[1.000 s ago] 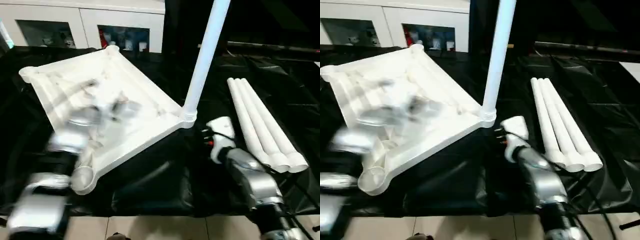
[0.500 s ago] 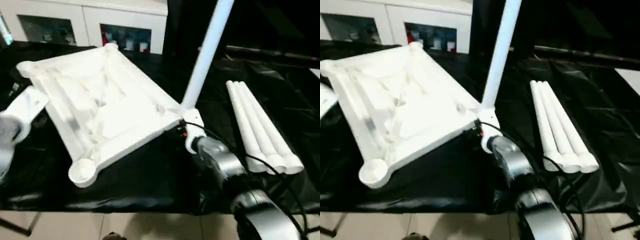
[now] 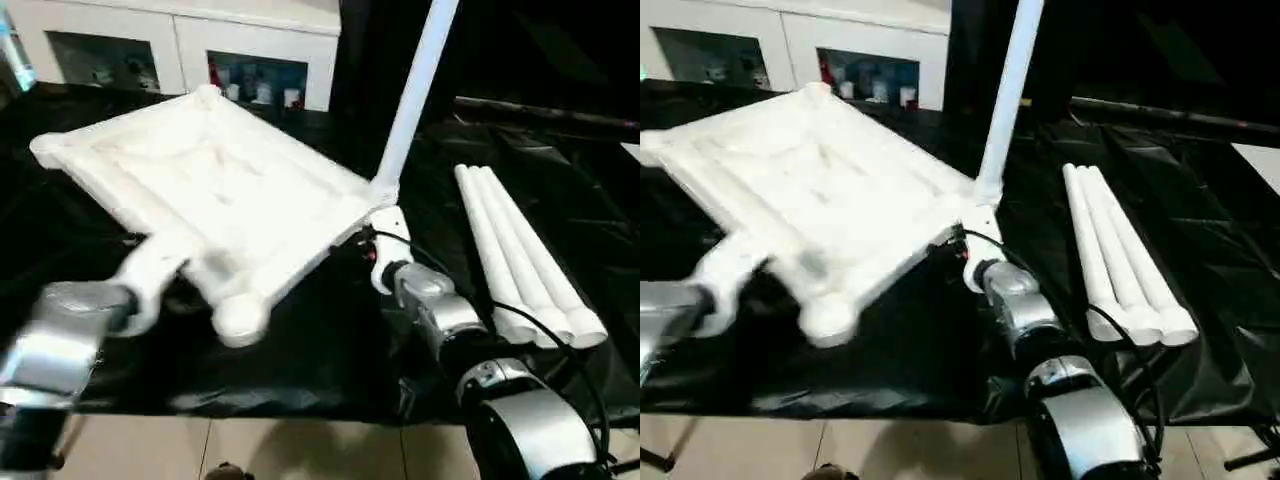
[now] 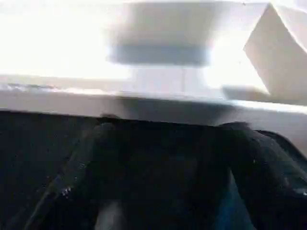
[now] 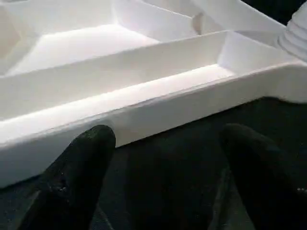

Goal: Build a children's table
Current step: Rotate table base

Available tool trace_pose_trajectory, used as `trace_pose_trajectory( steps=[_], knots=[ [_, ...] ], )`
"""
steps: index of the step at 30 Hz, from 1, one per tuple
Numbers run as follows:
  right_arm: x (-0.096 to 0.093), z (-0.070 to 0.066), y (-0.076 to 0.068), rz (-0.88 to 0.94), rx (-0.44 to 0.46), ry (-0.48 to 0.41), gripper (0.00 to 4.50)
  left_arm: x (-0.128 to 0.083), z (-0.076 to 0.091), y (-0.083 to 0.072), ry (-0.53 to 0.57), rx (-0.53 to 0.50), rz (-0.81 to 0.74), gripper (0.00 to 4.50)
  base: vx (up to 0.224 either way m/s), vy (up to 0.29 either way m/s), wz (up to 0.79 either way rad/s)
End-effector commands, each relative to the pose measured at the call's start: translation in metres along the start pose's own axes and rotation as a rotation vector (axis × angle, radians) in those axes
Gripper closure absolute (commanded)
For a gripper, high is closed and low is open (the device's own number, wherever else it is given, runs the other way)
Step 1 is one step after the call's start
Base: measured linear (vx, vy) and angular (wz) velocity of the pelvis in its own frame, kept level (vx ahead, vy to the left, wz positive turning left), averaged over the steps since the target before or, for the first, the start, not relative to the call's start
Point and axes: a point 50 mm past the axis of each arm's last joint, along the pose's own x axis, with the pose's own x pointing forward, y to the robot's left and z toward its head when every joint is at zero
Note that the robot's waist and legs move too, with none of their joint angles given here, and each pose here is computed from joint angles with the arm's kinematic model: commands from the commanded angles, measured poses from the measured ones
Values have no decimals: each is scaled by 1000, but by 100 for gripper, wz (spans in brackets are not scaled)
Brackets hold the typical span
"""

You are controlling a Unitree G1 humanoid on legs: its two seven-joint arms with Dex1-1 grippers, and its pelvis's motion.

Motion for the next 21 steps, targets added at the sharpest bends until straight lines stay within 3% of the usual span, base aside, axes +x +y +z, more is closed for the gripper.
trace_pose_trajectory(
  steps=[1,6,7,9,12,13,15,16,21],
  knots=[
    [-10,0,-14,-53,13,-11,59,14,9,-1,-50,12,55,28,0,0,0],
    [-28,-3,-29,-124,-20,20,59,32,23,-10,-114,7,71,4,0,0,0],
    [-38,-2,-36,-149,-51,69,59,38,33,-16,-157,27,69,4,0,0,0],
    [-45,0,-42,-166,-50,96,59,42,39,-20,-174,34,63,4,0,0,0],
    [-59,15,-59,-225,-47,111,59,48,46,-26,-195,61,48,4,0,0,0],
    [-66,26,-70,-268,-19,88,32,49,49,-27,-203,73,36,0,0,0,0],
    [-72,35,-84,-337,66,57,25,49,52,-26,-234,81,26,0,0,0,0],
    [-75,40,-94,-374,67,80,20,48,56,-28,-264,89,3,0,0,0,0],
    [-81,50,-109,-418,15,164,9,43,59,-32,-270,119,-66,0,0,0,0]
  ],
)
